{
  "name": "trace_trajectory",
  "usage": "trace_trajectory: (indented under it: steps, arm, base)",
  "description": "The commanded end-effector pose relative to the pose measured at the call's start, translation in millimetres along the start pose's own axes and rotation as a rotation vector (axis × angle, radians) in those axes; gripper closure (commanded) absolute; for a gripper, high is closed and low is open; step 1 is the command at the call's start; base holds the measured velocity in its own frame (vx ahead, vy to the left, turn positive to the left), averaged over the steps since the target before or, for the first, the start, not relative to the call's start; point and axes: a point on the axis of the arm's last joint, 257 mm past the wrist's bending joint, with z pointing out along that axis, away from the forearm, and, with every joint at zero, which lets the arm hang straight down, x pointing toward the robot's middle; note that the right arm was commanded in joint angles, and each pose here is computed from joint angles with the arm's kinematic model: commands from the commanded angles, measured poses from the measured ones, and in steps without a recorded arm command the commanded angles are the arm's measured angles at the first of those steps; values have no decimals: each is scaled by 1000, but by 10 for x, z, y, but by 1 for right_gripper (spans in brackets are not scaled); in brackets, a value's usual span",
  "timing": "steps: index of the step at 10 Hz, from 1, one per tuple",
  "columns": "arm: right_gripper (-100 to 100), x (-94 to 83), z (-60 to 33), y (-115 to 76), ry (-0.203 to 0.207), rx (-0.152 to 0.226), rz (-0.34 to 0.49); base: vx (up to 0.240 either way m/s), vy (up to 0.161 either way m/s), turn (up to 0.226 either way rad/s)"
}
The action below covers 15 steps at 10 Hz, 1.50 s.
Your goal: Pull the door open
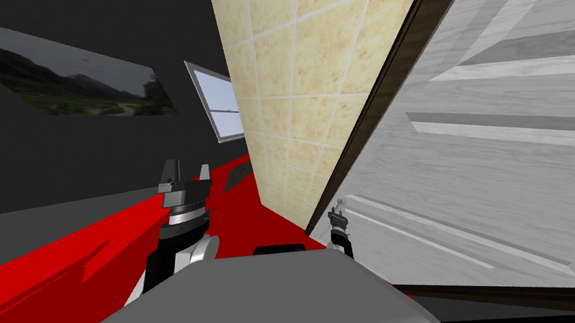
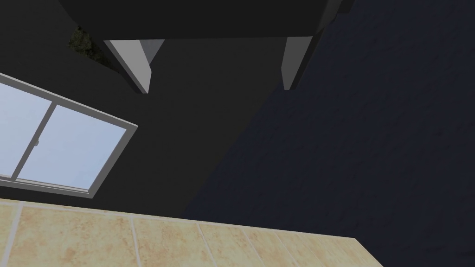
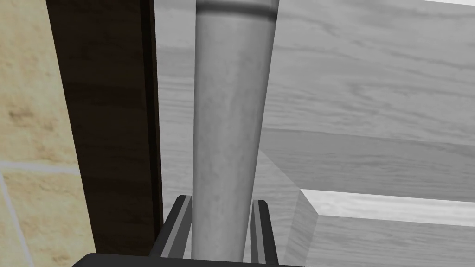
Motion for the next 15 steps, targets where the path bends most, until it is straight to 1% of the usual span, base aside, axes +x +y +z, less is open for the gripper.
trace_trajectory:
  steps: [1,3,4,6,8,9,10,13,14,15]
  arm:
    - [100,-75,-66,104,-20,0,-9]
    - [100,-67,-76,133,-18,22,-8]
    - [100,-44,-69,128,-13,43,-3]
    - [100,9,-48,88,-2,81,8]
    - [100,60,-25,35,9,115,19]
    - [100,27,-38,36,0,105,15]
    - [100,23,-74,-22,-1,134,17]
    - [100,46,-122,-96,6,178,17]
    - [100,56,-151,-136,8,203,18]
    - [100,61,-171,-161,10,218,18]
  base:
    - [-174,78,44]
    - [-214,89,86]
    - [-231,51,126]
    - [-224,-20,203]
    - [-227,-38,127]
    - [-85,-11,40]
    - [-167,-23,74]
    - [-226,-19,91]
    - [-235,-25,82]
    - [-227,-5,92]
